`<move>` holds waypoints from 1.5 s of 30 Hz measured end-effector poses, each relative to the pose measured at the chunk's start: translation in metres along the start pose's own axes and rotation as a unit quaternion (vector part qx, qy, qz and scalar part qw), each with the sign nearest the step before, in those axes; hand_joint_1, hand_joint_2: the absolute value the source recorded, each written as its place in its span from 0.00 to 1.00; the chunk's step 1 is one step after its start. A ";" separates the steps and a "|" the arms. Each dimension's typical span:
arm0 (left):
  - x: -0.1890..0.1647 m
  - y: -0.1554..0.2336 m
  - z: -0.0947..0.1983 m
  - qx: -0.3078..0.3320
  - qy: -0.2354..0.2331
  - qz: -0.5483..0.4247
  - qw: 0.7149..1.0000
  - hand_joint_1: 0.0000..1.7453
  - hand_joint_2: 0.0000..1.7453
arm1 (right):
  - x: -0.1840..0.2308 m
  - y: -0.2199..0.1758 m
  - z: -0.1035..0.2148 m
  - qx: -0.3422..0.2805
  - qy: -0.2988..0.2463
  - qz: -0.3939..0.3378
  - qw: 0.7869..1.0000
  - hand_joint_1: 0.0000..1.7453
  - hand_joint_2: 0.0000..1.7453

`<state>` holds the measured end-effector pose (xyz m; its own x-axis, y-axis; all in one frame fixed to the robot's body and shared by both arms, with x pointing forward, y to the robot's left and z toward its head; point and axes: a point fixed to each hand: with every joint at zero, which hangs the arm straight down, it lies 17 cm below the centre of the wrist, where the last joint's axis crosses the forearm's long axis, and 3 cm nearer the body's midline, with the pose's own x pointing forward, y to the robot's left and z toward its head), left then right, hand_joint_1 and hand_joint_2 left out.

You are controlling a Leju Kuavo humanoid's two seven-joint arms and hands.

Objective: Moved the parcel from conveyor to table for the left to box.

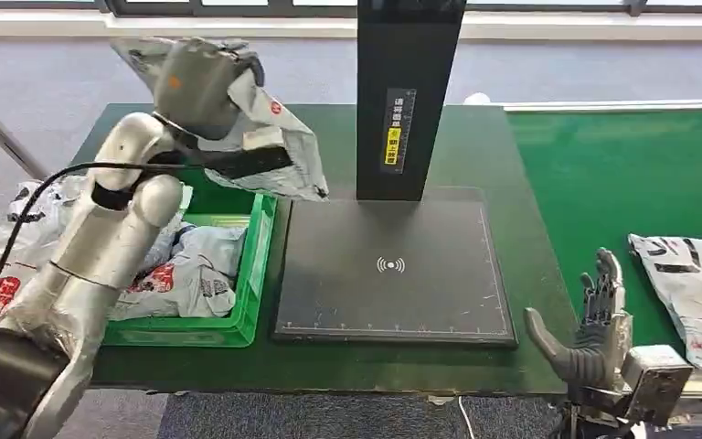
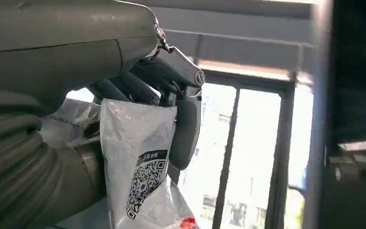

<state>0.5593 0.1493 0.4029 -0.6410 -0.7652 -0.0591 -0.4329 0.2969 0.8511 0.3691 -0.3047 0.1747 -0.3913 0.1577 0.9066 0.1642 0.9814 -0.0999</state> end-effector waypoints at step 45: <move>-0.108 -0.035 0.217 0.028 0.222 0.114 0.968 0.00 1.00 | 0.003 -0.030 0.010 -0.029 0.005 0.032 0.999 0.00 1.00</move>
<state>0.5063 0.3460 0.2664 -0.3942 -0.8427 0.3667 -0.3539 0.5075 0.7856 0.3541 -0.3328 0.1765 -0.3694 0.2178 0.9034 0.2413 0.9613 -0.1331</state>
